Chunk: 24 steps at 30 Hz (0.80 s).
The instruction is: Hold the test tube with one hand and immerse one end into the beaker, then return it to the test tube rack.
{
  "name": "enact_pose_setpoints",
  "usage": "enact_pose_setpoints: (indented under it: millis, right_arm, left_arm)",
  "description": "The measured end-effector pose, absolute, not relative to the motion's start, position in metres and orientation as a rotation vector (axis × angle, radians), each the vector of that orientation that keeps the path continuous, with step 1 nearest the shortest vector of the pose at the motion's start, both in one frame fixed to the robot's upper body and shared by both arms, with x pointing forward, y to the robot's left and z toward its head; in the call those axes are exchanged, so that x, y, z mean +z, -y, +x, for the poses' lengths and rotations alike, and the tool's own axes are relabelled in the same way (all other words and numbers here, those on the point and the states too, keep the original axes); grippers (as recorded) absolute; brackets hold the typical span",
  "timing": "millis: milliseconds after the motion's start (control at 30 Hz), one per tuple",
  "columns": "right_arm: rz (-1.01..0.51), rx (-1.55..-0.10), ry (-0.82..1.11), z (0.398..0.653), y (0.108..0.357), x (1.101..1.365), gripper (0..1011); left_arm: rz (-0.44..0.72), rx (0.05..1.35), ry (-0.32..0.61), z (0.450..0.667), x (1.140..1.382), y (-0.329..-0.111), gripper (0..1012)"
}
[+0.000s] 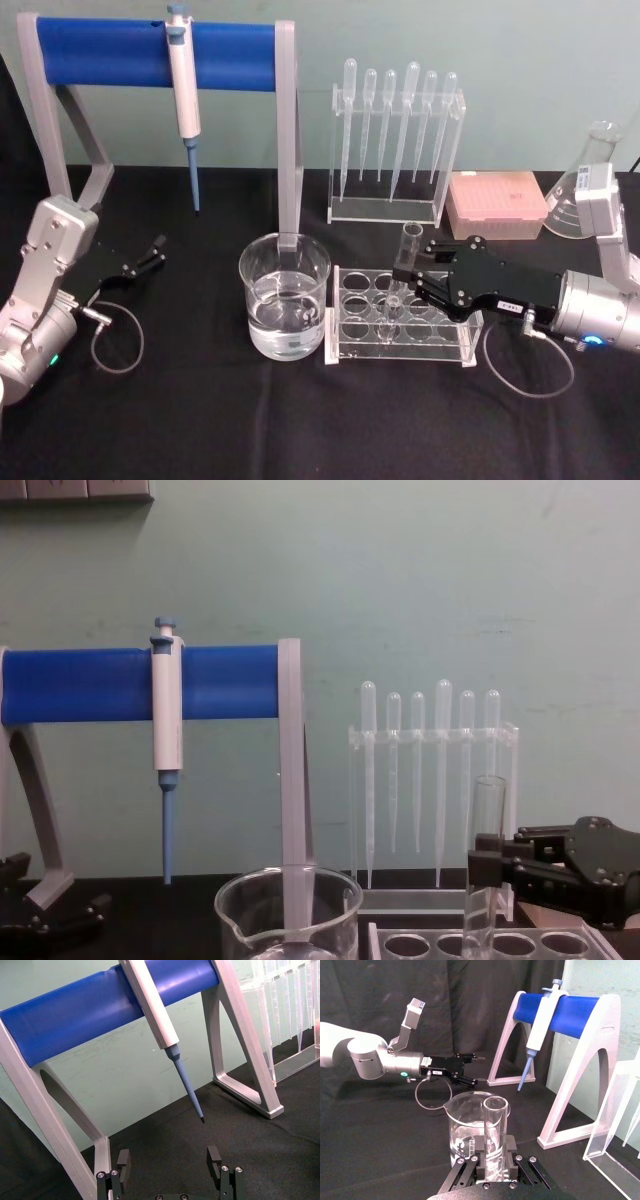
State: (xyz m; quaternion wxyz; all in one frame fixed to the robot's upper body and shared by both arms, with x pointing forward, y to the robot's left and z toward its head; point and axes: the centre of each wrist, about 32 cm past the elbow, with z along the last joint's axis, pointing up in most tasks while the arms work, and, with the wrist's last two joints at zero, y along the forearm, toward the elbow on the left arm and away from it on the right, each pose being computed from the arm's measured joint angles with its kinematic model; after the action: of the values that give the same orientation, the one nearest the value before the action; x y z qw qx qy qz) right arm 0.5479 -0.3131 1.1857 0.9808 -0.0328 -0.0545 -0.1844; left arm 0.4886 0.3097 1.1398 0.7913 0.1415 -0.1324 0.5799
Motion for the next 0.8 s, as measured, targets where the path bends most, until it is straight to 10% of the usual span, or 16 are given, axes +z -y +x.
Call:
enact_pose_setpoints:
  millis: [267, 800]
  right_arm:
    - [-0.064, -0.371, 0.108, 0.548, 0.313, 1.186, 247]
    - [0.023, -0.389, 0.161, 0.54, 0.315, 1.197, 750]
  left_arm:
    - [0.304, 1.248, 0.285, 0.489, 1.14, -0.31, 1000]
    - [0.304, 1.248, 0.285, 0.489, 1.14, -0.31, 1000]
